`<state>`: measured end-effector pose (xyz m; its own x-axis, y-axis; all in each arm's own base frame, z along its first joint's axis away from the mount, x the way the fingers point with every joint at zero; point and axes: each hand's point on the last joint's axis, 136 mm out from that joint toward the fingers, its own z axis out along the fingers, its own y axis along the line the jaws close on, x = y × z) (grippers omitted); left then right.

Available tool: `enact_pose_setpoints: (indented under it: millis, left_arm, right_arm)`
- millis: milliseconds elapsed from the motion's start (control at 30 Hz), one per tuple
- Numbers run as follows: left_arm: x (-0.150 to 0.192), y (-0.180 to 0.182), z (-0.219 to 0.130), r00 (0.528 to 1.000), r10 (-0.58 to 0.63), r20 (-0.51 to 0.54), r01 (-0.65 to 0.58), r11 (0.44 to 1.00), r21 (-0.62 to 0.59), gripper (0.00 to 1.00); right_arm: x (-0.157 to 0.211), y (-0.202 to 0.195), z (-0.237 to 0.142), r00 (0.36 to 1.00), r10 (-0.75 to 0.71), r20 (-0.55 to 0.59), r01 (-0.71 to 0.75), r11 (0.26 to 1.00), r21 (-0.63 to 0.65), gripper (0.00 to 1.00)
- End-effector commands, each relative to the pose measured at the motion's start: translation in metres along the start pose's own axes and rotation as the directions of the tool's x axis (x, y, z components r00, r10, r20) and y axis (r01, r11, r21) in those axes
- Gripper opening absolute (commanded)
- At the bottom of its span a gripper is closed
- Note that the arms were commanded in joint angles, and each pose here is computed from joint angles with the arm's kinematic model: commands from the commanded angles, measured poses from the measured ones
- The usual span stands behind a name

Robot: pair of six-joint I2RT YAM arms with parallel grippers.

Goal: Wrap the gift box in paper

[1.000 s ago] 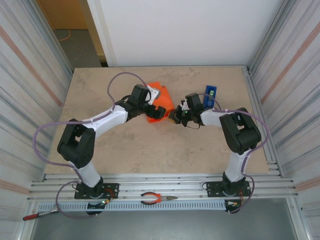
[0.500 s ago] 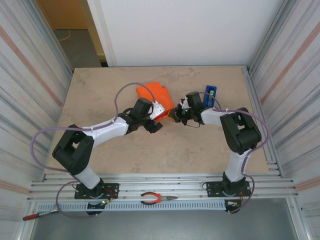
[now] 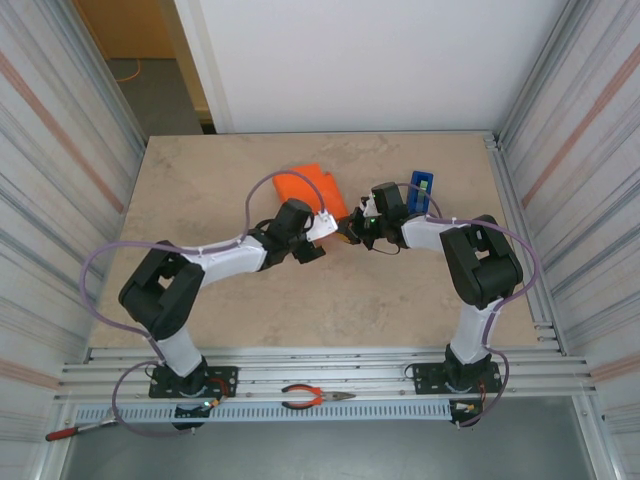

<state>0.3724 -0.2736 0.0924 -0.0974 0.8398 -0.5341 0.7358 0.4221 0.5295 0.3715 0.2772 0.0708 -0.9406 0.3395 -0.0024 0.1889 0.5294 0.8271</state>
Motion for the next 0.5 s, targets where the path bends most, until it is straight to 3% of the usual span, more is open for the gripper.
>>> enact_pose_setpoints:
  millis: [0,233,467]
  left_arm:
    - [0.003,0.002,0.008,0.999,0.042,-0.014,-0.042,0.999,-0.025,0.99]
    - [0.011,0.008,0.026,0.996,0.039,-0.079,-0.044,0.997,-0.063,0.97]
    - [0.015,0.009,0.035,0.995,0.002,-0.104,-0.005,1.0,-0.027,0.76]
  right_arm:
    - [-0.004,0.019,-0.007,1.0,-0.015,0.0,0.015,0.999,-0.048,0.0]
    - [-0.003,0.019,-0.006,1.0,-0.013,-0.006,0.013,0.999,-0.048,0.0]
    - [0.001,0.019,-0.008,1.0,-0.01,-0.013,0.009,0.998,-0.056,0.0]
